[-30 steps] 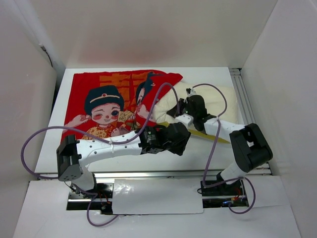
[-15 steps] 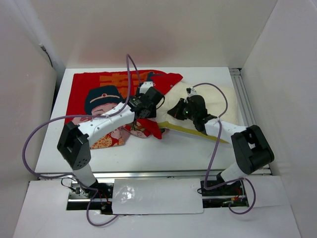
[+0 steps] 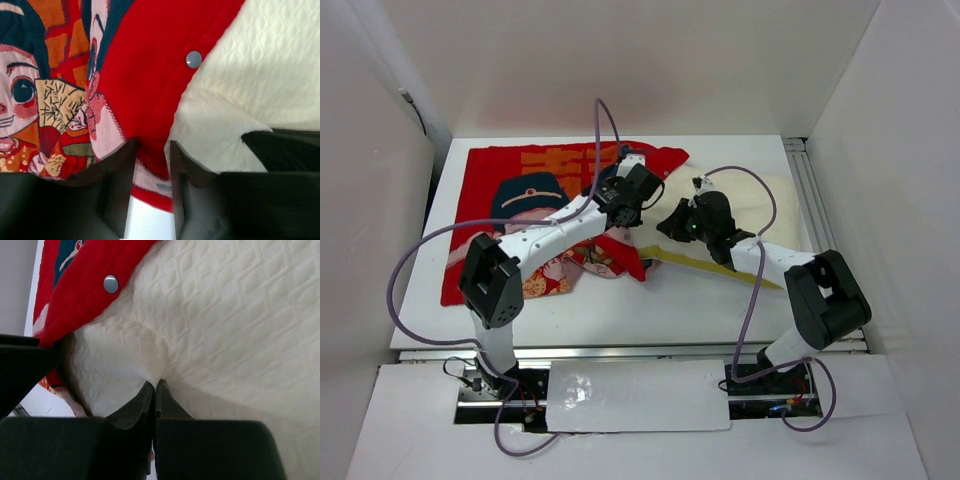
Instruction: Put the pillow into the pillowcase
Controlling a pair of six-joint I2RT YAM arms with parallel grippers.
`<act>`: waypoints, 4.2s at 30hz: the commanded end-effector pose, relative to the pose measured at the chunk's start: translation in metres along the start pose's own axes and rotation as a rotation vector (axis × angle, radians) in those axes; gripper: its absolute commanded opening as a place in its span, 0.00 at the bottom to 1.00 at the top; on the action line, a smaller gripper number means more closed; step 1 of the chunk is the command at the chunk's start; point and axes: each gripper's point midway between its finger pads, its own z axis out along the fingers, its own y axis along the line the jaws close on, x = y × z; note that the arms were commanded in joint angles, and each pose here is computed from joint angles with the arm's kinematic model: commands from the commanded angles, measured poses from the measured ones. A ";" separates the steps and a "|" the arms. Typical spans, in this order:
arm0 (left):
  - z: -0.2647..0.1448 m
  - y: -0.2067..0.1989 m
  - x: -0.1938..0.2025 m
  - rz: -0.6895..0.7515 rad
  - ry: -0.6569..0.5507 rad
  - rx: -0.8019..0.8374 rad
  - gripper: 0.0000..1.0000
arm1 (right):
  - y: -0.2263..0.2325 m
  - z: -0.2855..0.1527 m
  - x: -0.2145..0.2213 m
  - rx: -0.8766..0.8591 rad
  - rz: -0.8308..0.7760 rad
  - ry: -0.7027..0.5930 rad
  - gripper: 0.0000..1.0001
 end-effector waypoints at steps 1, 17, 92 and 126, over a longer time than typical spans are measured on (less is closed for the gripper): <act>0.007 0.006 -0.015 0.016 -0.028 -0.041 0.34 | 0.014 0.003 -0.018 -0.024 -0.029 -0.045 0.00; 0.010 0.000 -0.019 0.072 -0.014 0.001 0.30 | 0.024 -0.004 -0.031 -0.038 -0.045 -0.080 0.00; -0.084 -0.125 -0.014 0.211 0.016 0.578 1.00 | -0.108 -0.153 -0.117 0.655 0.164 -0.412 1.00; 0.053 -0.177 -0.083 0.165 -0.159 0.538 0.00 | -0.163 -0.026 -0.062 0.414 0.171 0.010 0.00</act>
